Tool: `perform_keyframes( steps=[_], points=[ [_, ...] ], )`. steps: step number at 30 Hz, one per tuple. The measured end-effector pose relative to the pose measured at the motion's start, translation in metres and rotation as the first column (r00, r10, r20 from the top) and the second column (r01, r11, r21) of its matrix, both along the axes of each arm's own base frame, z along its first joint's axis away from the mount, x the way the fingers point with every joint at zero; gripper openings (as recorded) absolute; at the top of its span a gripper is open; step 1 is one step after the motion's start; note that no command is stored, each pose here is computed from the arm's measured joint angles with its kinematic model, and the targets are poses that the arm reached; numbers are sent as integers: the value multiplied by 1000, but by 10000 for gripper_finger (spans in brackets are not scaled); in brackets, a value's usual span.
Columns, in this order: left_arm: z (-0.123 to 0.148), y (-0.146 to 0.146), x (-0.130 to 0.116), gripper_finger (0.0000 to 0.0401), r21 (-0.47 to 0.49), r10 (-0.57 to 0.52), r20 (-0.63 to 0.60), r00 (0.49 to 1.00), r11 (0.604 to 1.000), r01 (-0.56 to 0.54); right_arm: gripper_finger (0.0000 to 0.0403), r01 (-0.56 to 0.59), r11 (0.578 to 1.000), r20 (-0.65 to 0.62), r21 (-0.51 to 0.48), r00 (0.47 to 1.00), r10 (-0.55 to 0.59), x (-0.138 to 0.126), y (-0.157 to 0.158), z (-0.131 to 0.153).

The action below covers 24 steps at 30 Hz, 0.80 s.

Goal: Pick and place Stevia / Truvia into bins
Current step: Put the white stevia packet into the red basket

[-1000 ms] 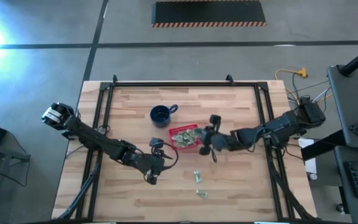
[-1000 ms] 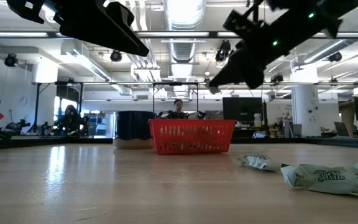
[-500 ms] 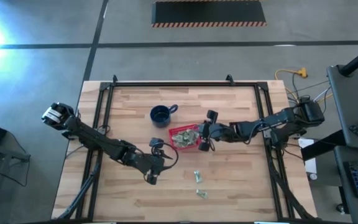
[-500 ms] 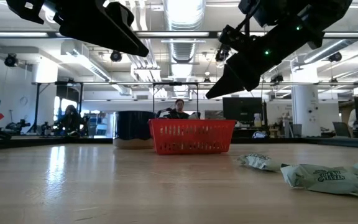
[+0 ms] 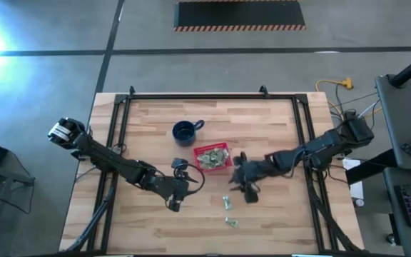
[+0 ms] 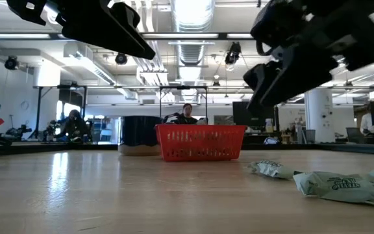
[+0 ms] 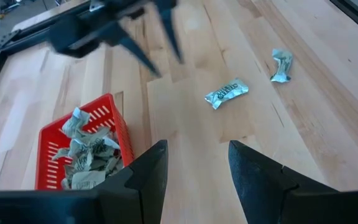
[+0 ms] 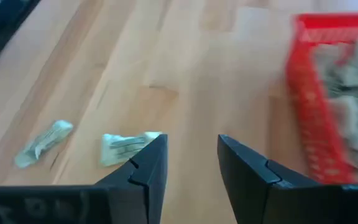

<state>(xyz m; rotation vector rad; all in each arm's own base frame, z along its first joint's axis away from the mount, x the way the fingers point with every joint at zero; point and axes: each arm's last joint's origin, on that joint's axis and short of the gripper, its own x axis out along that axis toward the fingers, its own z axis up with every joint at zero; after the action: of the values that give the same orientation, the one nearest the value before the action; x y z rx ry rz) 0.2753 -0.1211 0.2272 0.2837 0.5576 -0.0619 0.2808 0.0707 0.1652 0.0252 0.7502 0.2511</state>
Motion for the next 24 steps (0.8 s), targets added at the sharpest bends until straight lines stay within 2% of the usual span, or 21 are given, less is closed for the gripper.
perform_keyframes(
  steps=[6,16,24],
  points=[
    [0,0,0,154,-1,0,1,1000,1000,0,123,-71,995,40,-69,996,74,5,26,-17],
    [0,0,0,154,0,0,-1,1000,1000,0,128,-79,994,-48,75,995,83,-1,55,-30],
    [0,0,0,154,-2,0,2,1000,1000,0,129,-167,982,17,91,986,166,-14,90,-26]
  ],
)
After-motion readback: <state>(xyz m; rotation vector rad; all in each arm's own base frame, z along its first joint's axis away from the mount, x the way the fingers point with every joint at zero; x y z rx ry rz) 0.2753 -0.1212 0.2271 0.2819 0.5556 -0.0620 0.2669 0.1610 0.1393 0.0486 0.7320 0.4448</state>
